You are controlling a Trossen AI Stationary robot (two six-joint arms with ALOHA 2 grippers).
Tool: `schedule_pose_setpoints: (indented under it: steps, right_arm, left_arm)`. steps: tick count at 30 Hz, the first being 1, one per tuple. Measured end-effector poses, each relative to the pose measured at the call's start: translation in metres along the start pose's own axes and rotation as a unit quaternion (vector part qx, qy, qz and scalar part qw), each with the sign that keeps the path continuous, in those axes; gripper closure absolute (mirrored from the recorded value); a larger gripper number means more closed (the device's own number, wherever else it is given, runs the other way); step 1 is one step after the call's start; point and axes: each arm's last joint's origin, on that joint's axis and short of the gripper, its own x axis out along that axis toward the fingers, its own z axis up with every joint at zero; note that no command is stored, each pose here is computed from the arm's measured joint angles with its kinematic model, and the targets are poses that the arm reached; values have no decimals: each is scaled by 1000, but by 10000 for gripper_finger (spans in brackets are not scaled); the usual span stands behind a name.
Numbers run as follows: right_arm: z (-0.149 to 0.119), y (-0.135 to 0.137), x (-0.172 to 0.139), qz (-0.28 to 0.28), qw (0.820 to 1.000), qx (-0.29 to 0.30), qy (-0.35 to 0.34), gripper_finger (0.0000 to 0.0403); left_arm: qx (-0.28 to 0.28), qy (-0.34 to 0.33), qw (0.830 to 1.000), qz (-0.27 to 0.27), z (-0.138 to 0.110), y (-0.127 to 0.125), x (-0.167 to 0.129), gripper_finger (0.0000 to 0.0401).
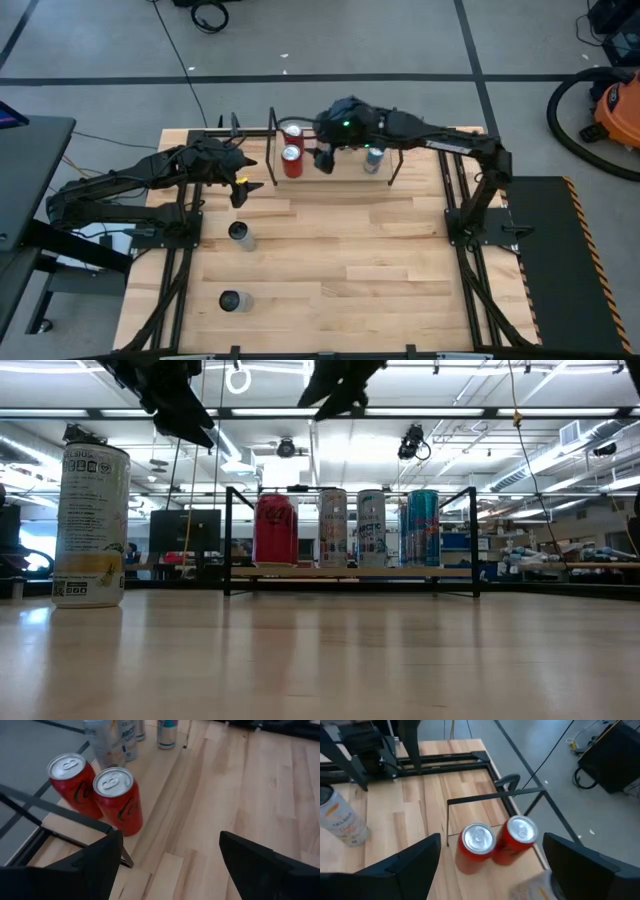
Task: Place canned beverage on shelf
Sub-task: Put the bottom black soda can on the shelf aligned with the other light blue soda can
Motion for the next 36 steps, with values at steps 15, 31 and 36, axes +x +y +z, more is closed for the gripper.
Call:
schedule_pose_setpoints:
  steps: [15,31,36]
  right_arm:
    - [0,-17,-35,-13,999,-39,12,45]
    - [-8,-16,-35,-7,998,-46,51,45]
    - [-9,-17,-36,-22,997,-44,60,45]
  left_arm:
    - [-80,27,996,-5,10,0,-19,69]
    - [-195,51,976,-82,35,-15,-68,69]
    - [-216,69,972,-67,27,-21,-86,69]
